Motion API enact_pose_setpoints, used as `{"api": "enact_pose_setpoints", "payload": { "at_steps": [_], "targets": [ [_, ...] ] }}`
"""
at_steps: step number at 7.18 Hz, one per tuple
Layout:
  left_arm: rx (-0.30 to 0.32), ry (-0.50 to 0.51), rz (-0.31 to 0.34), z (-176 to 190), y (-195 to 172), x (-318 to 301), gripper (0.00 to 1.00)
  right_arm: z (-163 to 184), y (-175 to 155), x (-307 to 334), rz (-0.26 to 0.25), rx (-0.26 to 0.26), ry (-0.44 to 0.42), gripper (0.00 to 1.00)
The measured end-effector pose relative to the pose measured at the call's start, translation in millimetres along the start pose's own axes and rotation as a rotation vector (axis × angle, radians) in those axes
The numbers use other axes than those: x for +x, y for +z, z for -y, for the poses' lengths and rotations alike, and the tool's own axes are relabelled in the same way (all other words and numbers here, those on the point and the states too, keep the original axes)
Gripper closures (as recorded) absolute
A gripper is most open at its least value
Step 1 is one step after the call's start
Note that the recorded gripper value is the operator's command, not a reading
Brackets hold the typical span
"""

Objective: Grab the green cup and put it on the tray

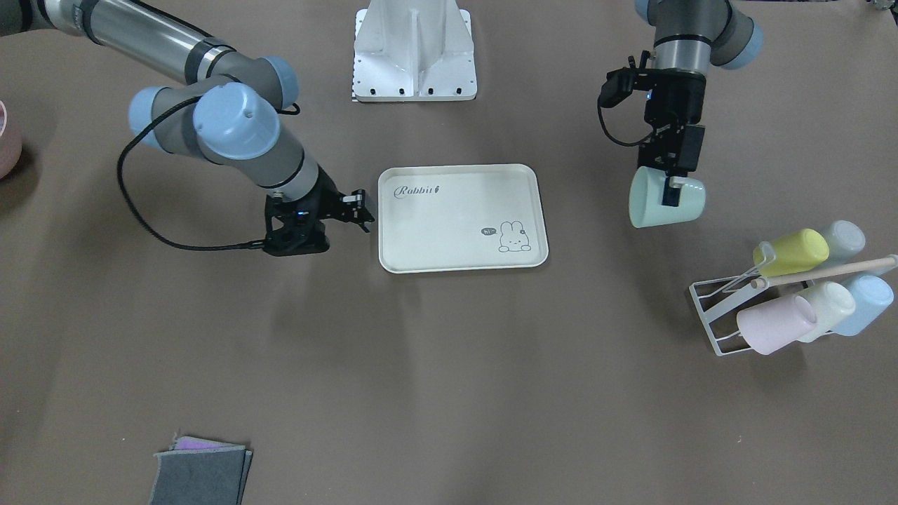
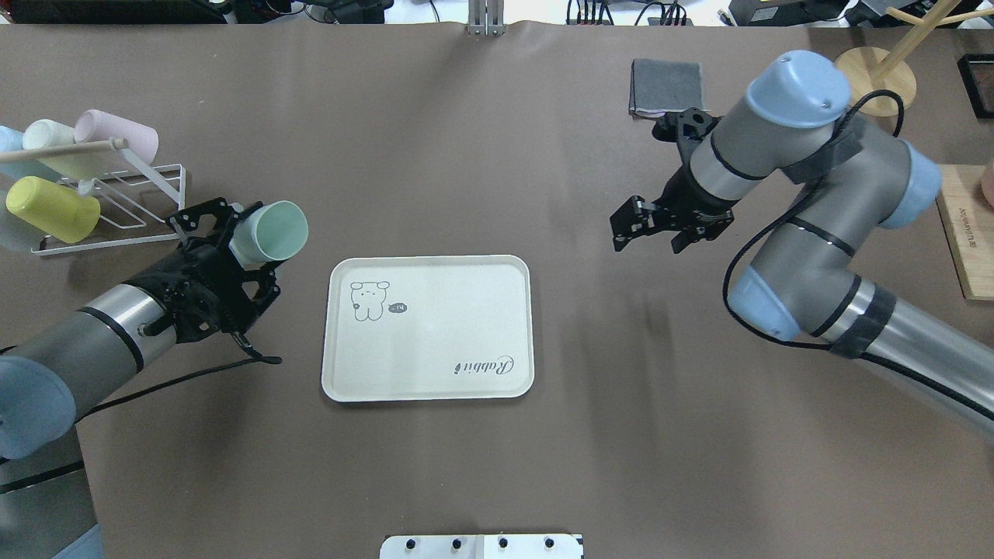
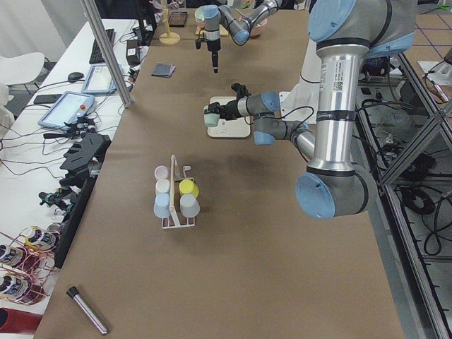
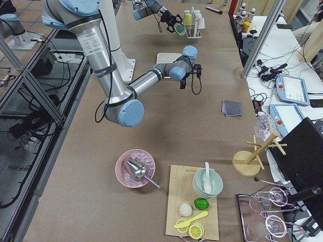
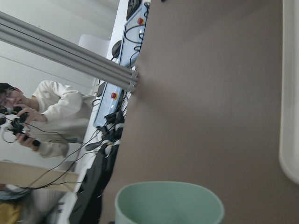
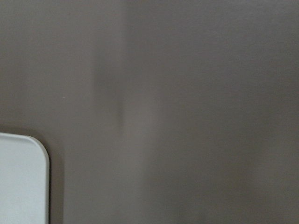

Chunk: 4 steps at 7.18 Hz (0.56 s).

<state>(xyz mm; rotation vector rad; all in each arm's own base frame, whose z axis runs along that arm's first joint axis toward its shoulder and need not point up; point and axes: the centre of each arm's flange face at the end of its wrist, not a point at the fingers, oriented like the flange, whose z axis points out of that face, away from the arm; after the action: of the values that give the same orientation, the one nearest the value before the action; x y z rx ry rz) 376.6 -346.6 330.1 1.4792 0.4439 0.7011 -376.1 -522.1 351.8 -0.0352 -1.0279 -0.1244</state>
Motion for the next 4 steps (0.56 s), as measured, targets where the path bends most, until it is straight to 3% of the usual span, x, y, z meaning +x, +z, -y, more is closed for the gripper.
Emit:
{"api": "enact_pose_setpoints", "payload": {
  "at_steps": [2,4],
  "targets": [
    [0.148,-0.273,-0.136,22.3,8.1,59.2,0.92,3.4,-38.4,97.9,-0.002,-0.005,-0.013,0.00],
    [0.264,-0.513,-0.258,37.8,35.9,118.2,0.92,-1.5,-62.9,193.0,-0.063,0.001,0.026,0.00]
  ]
}}
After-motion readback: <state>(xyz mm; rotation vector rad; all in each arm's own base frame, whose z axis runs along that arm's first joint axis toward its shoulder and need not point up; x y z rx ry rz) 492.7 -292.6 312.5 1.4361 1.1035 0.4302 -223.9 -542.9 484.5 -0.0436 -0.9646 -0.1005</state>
